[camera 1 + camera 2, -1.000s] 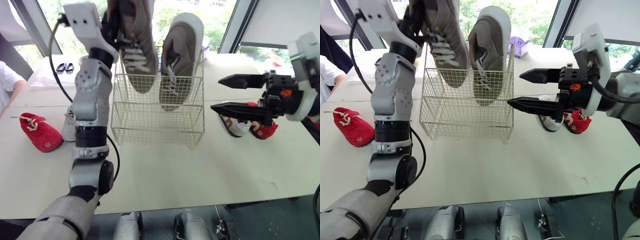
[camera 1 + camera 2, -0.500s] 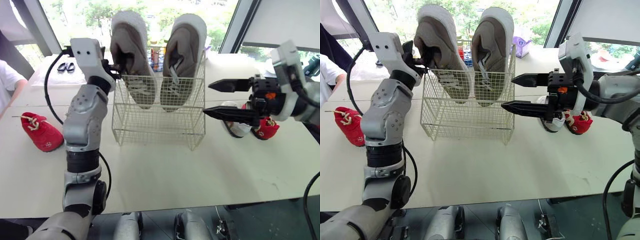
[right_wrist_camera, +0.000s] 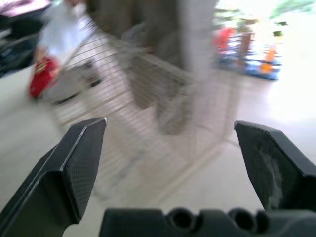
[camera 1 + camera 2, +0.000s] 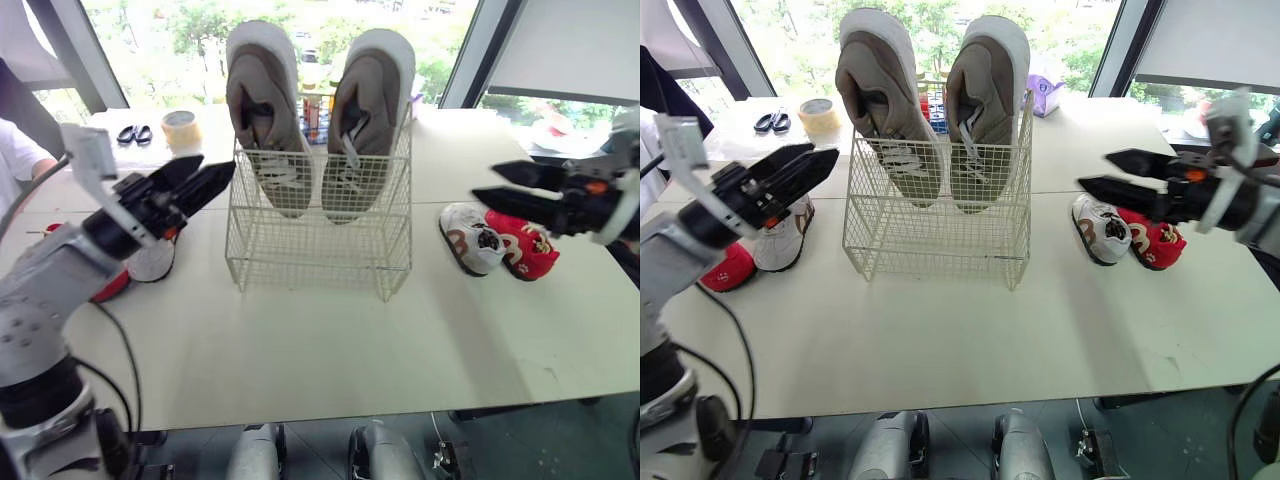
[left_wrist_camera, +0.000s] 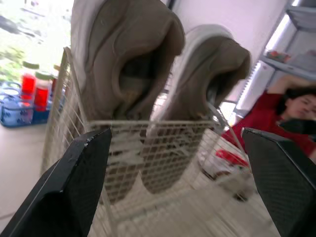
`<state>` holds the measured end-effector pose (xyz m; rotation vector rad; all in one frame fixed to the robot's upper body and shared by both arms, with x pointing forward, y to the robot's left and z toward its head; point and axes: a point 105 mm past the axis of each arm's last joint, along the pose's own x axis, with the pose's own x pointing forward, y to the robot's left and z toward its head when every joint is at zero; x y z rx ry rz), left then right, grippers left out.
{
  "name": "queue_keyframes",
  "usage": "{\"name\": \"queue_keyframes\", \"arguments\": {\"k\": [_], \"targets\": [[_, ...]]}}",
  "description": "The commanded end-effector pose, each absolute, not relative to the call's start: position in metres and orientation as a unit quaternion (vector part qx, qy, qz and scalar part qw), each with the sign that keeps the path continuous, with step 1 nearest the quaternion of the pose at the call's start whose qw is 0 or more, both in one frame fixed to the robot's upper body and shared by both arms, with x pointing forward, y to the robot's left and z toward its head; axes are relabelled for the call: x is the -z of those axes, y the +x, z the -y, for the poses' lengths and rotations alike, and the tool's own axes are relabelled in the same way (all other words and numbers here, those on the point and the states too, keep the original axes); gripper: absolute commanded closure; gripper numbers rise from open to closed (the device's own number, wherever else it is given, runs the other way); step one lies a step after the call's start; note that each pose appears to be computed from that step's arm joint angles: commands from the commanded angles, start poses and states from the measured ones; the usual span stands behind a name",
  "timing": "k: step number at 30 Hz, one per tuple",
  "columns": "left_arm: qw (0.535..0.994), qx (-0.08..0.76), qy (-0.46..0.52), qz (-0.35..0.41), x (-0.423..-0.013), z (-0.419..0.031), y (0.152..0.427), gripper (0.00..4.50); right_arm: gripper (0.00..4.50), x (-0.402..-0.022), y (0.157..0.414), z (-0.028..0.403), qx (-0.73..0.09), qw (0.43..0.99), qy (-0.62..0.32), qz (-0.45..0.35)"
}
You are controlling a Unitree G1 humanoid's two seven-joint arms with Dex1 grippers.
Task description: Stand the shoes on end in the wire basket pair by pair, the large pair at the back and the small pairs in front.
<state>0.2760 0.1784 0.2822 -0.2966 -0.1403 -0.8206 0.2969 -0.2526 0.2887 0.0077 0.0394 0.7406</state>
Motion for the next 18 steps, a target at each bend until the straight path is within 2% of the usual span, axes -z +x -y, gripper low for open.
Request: {"name": "queue_keyframes", "arguments": {"k": [1,6,10,14,18], "targets": [[0.869,0.481,-0.116,0.023,-0.263,-0.149,0.247,0.19,0.00,-0.284,0.299,0.280,-0.292,0.956,-0.004,0.014],[0.836,0.530,-0.143,-0.004,-0.242,-0.113,0.226,0.19,0.00,-0.250,0.301,0.294,-0.224,0.974,0.023,0.031],[0.846,0.517,-0.130,-0.011,-0.227,-0.095,0.229,0.19,0.00,-0.224,0.298,0.311,-0.128,0.991,0.025,0.042],[0.863,0.473,-0.178,0.026,-0.224,-0.079,0.240,0.19,0.00,-0.191,0.284,0.292,-0.126,0.992,0.000,0.006],[0.858,0.473,-0.199,0.028,-0.214,-0.059,0.233,0.19,0.00,-0.172,0.280,0.284,-0.123,0.992,0.004,-0.010]]}}
